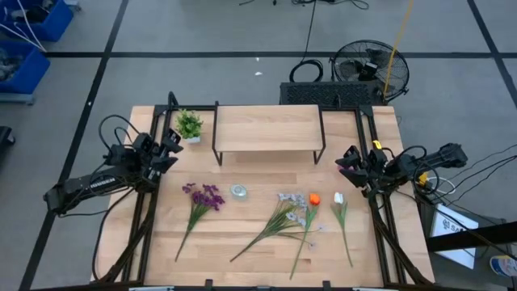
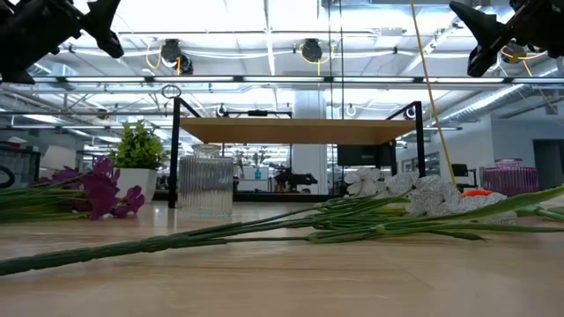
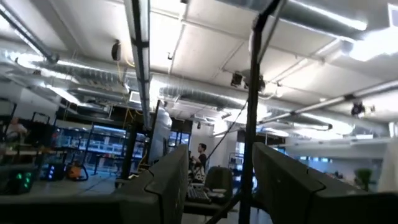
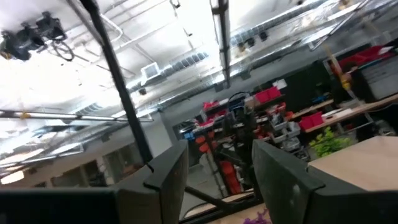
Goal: Pick and place flowers into a vace then onto a shelf
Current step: Put the transparent vase on the shelf
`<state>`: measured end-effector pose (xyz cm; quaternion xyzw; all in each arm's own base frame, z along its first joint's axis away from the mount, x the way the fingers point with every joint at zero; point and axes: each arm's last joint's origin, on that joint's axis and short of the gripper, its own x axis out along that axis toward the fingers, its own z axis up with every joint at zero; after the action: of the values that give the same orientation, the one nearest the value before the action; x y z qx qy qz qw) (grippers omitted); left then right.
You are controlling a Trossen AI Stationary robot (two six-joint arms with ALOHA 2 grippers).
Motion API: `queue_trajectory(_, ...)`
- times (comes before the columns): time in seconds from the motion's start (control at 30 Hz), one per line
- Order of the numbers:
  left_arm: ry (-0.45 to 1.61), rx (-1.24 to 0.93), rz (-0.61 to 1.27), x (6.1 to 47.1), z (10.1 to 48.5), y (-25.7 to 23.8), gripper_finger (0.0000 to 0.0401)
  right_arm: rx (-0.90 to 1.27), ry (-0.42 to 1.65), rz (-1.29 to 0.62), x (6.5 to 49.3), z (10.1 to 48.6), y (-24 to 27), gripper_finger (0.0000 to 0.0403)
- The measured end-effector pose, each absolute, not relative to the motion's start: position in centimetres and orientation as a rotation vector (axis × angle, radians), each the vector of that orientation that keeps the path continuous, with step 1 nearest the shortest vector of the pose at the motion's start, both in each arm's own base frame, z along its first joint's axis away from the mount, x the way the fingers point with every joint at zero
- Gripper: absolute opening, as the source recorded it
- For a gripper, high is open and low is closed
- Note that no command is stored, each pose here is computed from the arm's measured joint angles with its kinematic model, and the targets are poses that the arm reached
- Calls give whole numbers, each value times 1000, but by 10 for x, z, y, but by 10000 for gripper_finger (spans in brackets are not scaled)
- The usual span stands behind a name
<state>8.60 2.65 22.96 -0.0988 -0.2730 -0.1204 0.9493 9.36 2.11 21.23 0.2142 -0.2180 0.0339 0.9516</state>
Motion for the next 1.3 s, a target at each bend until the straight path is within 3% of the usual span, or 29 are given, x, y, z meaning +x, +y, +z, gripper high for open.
queue_trajectory(0.4, -657, -311, -49, 85, 232, 33, 184, 563, -565, -72, 88, 221, 14, 171)
queue_trajectory(0.67, -649, -524, -84, 86, 236, 34, 184, 586, -680, -14, 82, 232, 13, 171)
queue_trajectory(0.77, -713, -392, -175, 78, 276, 28, 184, 483, -670, -48, 83, 240, 14, 171)
queue_trajectory(0.87, -749, -190, -203, 63, 336, 18, 184, 397, -770, -48, 76, 281, 12, 171)
queue_trajectory(1.07, -456, -112, -105, 50, 440, 10, 184, 174, -799, 103, 91, 369, 24, 171)
queue_trajectory(1.17, -292, -125, -94, 61, 470, 15, 184, 116, -698, 170, 115, 409, 34, 171)
queue_trajectory(1.3, -249, -58, -165, 82, 505, 23, 184, 51, -397, 173, 154, 437, 46, 171)
